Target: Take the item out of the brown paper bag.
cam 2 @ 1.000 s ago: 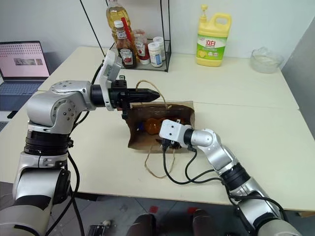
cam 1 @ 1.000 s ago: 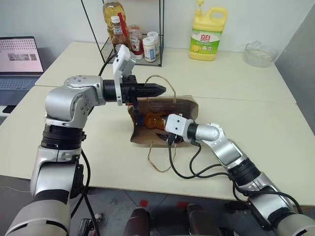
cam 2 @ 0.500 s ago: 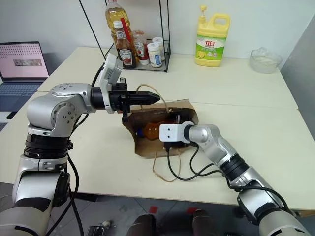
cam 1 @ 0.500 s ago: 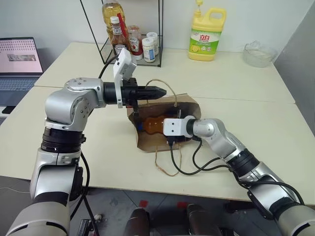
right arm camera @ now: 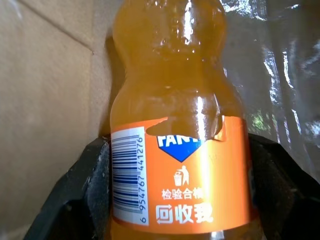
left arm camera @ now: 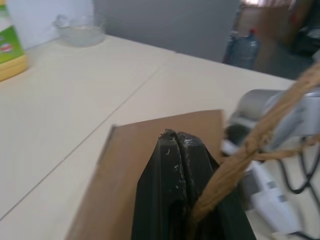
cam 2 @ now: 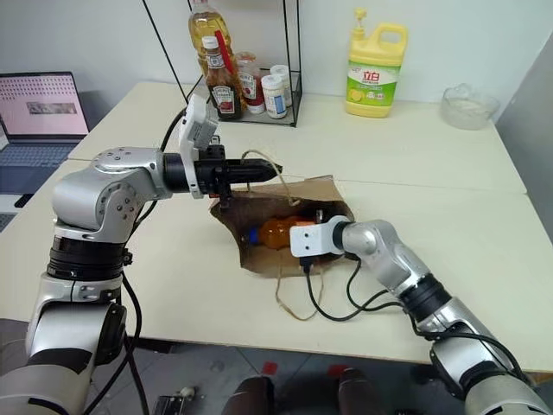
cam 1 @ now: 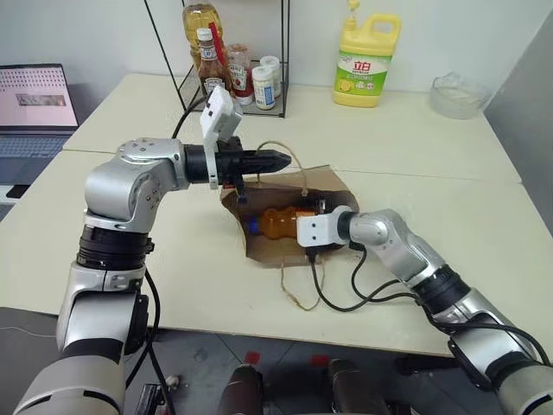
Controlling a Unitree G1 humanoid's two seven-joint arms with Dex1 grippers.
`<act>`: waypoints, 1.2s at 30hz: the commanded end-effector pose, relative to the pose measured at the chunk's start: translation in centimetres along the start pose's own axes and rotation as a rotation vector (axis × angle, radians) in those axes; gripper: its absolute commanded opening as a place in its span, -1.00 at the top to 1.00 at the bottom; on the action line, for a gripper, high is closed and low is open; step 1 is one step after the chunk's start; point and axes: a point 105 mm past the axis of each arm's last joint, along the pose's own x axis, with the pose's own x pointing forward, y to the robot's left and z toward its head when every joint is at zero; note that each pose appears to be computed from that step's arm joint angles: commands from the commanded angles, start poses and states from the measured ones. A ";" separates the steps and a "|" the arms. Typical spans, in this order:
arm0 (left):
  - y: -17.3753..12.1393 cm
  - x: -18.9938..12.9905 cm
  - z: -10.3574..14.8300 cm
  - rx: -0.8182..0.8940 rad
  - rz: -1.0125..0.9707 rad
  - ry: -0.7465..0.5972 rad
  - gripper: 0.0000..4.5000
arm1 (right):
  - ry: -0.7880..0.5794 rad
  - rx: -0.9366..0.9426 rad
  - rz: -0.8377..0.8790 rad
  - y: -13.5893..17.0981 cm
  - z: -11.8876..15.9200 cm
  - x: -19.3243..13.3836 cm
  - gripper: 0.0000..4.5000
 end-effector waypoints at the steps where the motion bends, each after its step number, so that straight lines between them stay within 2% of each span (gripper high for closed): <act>1: 1.5 0.1 0.4 0.035 0.094 -0.016 1.00 | -0.111 -0.007 -0.108 -2.7 2.5 -2.3 -0.44; 7: 2.6 0.2 0.0 0.049 0.152 -0.015 1.00 | -0.231 0.067 -0.214 -4.1 4.4 -4.9 -0.44; 12: 3.2 0.6 0.0 0.047 0.173 -0.022 1.00 | -0.445 0.170 -0.251 -4.3 6.9 -8.0 -0.44; 17: 3.4 0.7 -0.3 0.048 0.180 -0.013 1.00 | -0.432 0.174 -0.334 -4.3 5.6 -12.0 -0.44; 19: 3.4 0.7 -0.4 0.046 0.181 -0.013 1.00 | -0.368 0.211 -0.418 -5.2 4.1 -13.4 -0.44; 21: 3.3 0.6 -0.5 0.047 0.182 -0.009 1.00 | -0.171 0.243 -0.530 -6.3 0.5 -14.8 -0.44; 23: 3.3 0.5 -0.6 0.046 0.181 -0.008 1.00 | 0.012 0.274 -0.568 -6.5 -3.2 -16.5 -0.44; 26: 3.3 0.4 -0.7 0.043 0.182 -0.007 1.00 | 0.267 0.335 -0.494 -5.3 -8.2 -17.9 -0.44; 28: 3.3 0.4 -0.6 0.043 0.181 -0.007 1.00 | 0.398 0.342 -0.341 -3.3 -10.5 -18.0 -0.44; 31: 3.4 0.7 -0.3 0.045 0.178 -0.012 1.00 | 0.489 0.316 -0.168 -1.4 -12.3 -17.9 -0.44; 36: 3.3 1.0 0.0 0.050 0.170 -0.019 1.00 | 0.516 0.329 -0.044 -0.8 -13.1 -17.5 -0.44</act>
